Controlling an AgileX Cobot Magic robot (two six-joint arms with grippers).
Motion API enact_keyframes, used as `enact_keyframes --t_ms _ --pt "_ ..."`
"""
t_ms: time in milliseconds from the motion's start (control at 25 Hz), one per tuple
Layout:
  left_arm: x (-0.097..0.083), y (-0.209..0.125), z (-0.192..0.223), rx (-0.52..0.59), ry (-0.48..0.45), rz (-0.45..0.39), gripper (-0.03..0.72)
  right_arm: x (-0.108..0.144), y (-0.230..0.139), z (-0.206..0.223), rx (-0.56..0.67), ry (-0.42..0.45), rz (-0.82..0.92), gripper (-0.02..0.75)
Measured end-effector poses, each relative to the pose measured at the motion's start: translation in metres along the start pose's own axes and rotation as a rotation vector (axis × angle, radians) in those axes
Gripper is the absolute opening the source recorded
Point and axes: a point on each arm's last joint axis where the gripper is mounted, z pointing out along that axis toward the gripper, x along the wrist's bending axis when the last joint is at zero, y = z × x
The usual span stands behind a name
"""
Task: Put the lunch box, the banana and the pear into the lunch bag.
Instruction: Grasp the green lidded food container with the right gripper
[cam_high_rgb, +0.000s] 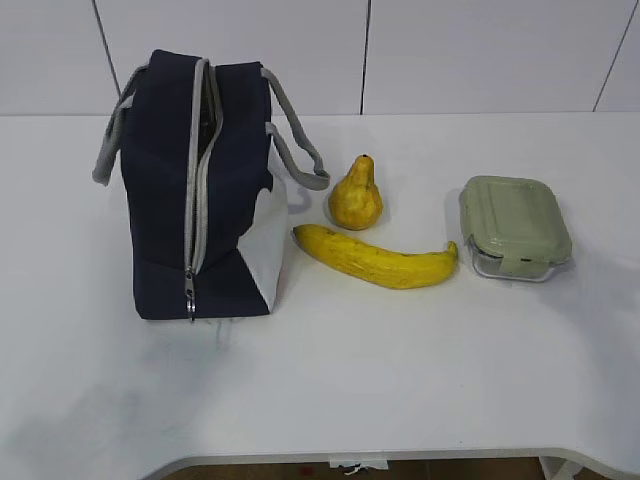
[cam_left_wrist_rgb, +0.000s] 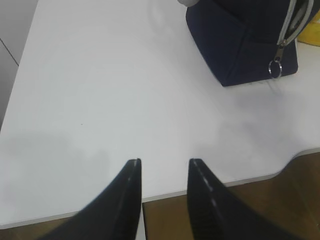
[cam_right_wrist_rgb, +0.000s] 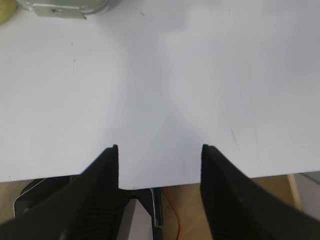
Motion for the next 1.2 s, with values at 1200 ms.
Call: enact_keyframes --t_ms 1200 --pt "-0.002 0.000 0.000 -0.003 -0.026 -0.013 0.240 -0.102 0.074 0.102 -0.086 0.743 0.210 0.414"
